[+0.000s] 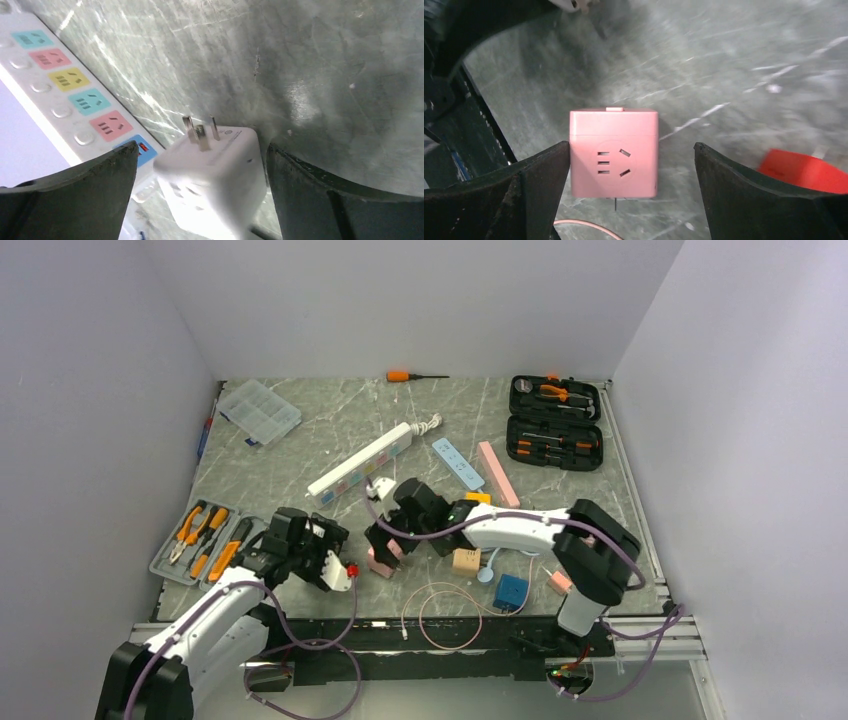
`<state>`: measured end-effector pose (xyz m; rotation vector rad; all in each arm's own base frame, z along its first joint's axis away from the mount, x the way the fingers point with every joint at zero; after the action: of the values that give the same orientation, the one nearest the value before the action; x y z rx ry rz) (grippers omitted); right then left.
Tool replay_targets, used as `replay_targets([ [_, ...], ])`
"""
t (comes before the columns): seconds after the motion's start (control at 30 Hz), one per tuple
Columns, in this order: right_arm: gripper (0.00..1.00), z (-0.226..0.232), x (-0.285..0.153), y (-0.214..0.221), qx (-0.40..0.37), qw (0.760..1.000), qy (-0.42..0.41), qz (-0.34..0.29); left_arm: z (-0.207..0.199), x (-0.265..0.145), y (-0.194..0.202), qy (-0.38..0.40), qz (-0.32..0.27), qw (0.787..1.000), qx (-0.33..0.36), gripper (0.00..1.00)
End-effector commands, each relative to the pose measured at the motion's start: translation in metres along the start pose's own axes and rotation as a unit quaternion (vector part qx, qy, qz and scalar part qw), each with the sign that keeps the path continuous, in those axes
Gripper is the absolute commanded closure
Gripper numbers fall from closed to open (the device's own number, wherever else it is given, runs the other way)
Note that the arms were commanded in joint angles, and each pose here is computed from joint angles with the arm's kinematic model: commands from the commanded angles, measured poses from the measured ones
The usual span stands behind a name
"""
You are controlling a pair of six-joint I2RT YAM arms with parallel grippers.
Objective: Pull the plug off the socket
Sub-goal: Place the plug at the center of the board.
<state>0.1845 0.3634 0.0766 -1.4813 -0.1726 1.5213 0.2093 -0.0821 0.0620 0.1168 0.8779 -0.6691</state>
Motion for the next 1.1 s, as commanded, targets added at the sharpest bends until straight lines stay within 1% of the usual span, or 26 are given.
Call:
replay_targets([
  [0.0,0.08,-0.024,-0.048,-0.062,0.020,0.994,0.054,-0.097,-0.008,-0.009,-0.007,0.040,-0.010,0.995,-0.096,0.00],
  [0.07,0.12,-0.040,-0.060,-0.067,0.036,0.990,0.086,-0.108,0.002,-0.018,-0.012,0.045,-0.018,0.991,-0.125,0.01],
  [0.13,0.16,-0.058,-0.069,-0.066,0.057,0.985,0.118,-0.109,0.014,-0.030,-0.019,0.048,-0.027,0.984,-0.170,0.01],
  [0.27,0.24,-0.081,-0.083,-0.053,0.090,0.977,0.155,-0.113,0.035,-0.059,-0.038,0.079,-0.050,0.962,-0.258,0.01],
  [0.3,0.27,-0.088,-0.086,-0.048,0.099,0.974,0.171,-0.109,0.040,-0.066,-0.042,0.083,-0.057,0.956,-0.276,0.01],
  [0.43,0.46,-0.102,-0.089,-0.019,0.121,0.966,0.214,-0.082,0.068,-0.088,-0.056,0.074,-0.076,0.936,-0.335,0.01],
  [0.53,0.55,-0.109,-0.089,0.004,0.137,0.959,0.241,-0.064,0.098,-0.101,-0.060,0.046,-0.082,0.920,-0.381,0.01],
  [0.6,0.59,-0.113,-0.089,0.018,0.147,0.953,0.259,-0.054,0.119,-0.111,-0.062,0.028,-0.084,0.911,-0.404,0.01],
  [0.73,0.61,-0.114,-0.096,0.030,0.166,0.946,0.273,-0.058,0.142,-0.125,-0.064,0.012,-0.086,0.906,-0.415,0.01],
  [0.8,0.61,-0.112,-0.101,0.029,0.172,0.944,0.271,-0.074,0.147,-0.129,-0.064,-0.002,-0.089,0.907,-0.412,0.00],
  [0.83,0.63,-0.111,-0.111,0.027,0.180,0.939,0.278,-0.093,0.148,-0.131,-0.064,-0.016,-0.088,0.908,-0.410,0.01],
  [0.9,0.67,-0.113,-0.117,0.030,0.186,0.934,0.291,-0.094,0.147,-0.133,-0.063,-0.017,-0.085,0.908,-0.409,0.01],
  [1.07,0.88,-0.116,-0.112,0.048,0.199,0.930,0.300,-0.070,0.145,-0.133,-0.055,-0.025,-0.059,0.908,-0.415,0.01],
])
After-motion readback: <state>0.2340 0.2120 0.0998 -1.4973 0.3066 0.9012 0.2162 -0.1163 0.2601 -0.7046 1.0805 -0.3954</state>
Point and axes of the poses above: each gripper's point midway between its finger pads, its own x axis out along the fingers, its own z axis along the line the jaws close on, y = z × x, the point moved 3 cm from there along -x, back along the fingers, and after that the axes turned 2 degrees about x, right-handed, at the moved point
